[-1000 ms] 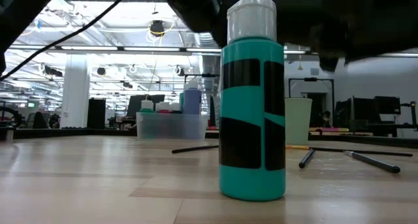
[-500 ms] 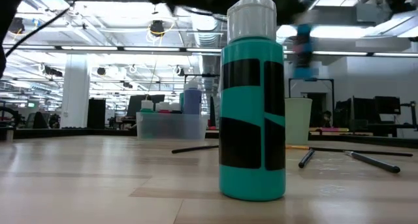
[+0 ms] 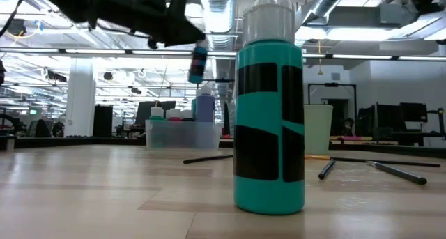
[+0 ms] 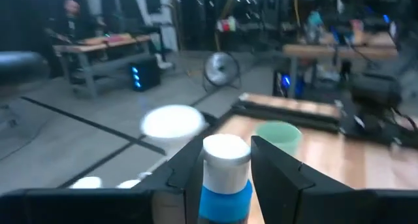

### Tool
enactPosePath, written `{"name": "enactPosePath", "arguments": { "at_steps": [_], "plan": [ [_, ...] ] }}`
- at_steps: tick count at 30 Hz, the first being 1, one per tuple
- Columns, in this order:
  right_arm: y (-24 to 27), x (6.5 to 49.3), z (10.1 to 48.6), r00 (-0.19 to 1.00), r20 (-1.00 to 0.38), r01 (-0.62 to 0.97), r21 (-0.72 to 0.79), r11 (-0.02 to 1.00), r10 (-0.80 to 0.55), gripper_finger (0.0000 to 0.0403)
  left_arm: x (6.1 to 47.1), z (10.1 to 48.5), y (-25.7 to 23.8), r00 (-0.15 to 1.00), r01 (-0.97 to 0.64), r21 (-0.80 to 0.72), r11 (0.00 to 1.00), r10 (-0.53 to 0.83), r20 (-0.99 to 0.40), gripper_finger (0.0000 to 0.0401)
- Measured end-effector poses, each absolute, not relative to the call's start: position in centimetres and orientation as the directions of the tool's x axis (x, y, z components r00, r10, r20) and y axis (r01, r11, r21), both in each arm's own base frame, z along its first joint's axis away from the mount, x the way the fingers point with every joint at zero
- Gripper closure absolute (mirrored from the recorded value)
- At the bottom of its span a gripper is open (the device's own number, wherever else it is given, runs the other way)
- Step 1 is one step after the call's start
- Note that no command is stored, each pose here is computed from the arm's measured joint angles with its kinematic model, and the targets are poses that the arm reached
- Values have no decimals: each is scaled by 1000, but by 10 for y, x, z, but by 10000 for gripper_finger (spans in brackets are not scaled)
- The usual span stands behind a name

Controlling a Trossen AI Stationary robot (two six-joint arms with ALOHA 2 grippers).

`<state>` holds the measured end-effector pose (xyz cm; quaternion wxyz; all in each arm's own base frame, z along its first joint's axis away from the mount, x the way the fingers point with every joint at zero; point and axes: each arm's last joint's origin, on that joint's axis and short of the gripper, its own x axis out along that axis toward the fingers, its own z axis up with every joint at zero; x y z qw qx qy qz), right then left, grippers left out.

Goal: Pick & Place Paint Supplies
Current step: Put the small blue paint bottle into the transparent bin, then put the small light green paint bottle into the transparent bin

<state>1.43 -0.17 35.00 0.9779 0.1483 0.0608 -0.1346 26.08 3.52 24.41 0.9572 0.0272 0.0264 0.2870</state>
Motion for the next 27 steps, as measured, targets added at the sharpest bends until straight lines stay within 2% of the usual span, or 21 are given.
{"name": "enactPosePath", "arguments": {
  "at_steps": [3, 18, 27],
  "plan": [
    [-2, 14, 350, 957, -159, 281, 274, 920, -245, 117, 254, 237, 45, 810, -586, 44, 809, 587, -2, 294],
    [-2, 14, 350, 956, -160, 281, 271, 921, -244, 117, 271, 190, 83, 729, -672, 112, 732, 680, -77, 294],
    [-2, 14, 350, 956, -160, 280, 267, 922, -244, 117, 277, 170, 93, 731, -668, 92, 739, 674, -103, 294]
  ]
}}
